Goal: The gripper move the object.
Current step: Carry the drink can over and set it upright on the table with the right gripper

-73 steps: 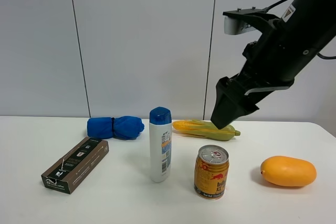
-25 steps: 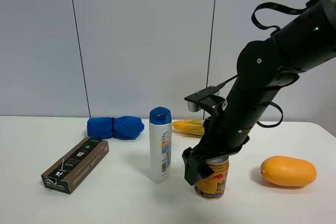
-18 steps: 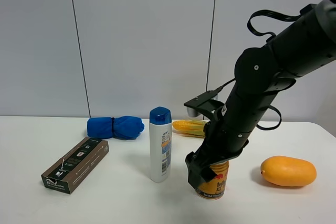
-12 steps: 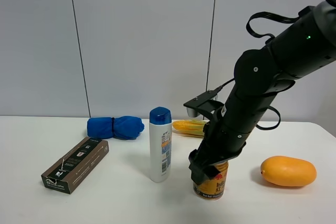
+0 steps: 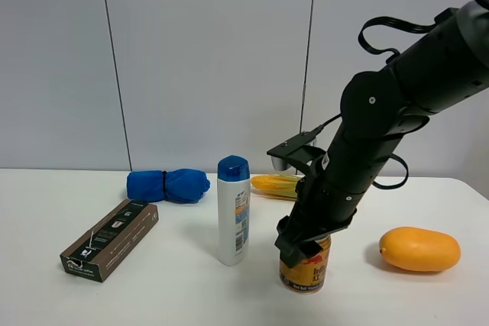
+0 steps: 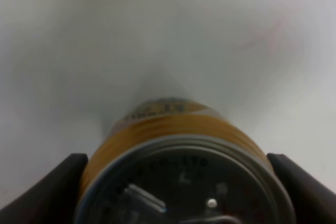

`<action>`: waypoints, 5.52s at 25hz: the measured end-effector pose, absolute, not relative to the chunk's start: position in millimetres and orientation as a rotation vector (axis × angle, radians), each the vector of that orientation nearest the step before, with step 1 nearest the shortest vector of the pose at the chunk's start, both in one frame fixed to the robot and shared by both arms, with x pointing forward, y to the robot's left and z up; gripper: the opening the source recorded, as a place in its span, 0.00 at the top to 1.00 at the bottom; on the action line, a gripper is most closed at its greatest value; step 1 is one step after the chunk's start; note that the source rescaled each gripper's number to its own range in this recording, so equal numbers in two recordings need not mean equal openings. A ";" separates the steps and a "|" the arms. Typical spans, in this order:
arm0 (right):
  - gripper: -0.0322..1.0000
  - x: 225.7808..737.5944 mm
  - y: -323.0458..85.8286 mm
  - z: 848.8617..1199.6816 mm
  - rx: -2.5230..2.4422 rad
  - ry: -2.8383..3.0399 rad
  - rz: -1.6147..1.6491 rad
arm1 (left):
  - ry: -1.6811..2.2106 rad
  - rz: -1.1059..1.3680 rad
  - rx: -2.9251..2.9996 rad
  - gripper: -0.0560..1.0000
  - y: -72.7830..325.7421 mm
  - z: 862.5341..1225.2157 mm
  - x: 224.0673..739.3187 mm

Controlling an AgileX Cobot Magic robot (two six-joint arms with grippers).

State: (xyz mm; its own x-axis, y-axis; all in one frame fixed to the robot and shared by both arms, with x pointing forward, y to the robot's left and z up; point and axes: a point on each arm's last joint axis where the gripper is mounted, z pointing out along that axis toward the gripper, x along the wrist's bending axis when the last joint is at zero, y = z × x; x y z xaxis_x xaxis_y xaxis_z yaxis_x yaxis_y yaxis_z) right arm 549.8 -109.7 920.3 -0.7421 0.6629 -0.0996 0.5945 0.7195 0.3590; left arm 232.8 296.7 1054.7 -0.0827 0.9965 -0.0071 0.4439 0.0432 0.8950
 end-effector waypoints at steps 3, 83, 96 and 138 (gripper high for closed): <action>0.97 546.3 -111.7 922.9 1.009 2.729 0.417 | 1.617 0.994 1.482 0.00 296.7 1054.7 232.8; 0.97 558.2 87.3 1000.5 0.147 2.934 0.534 | 1.617 0.994 1.482 0.00 296.7 1054.7 232.8; 0.97 563.5 93.2 959.2 0.122 2.986 0.455 | 1.617 0.994 1.482 0.00 296.7 1054.7 232.8; 0.97 573.4 96.1 927.8 0.130 2.993 0.463 | 1.617 0.994 1.482 0.00 296.7 1054.7 232.8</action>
State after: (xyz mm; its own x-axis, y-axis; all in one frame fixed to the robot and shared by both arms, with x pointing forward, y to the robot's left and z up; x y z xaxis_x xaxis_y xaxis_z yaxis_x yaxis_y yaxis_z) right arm 573.4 96.1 927.8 -0.9902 0.1011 -0.0959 0.0673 0.9498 0.3057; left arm 232.8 296.7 1054.7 -0.0827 0.9965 -0.0071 0.4439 0.0432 0.8950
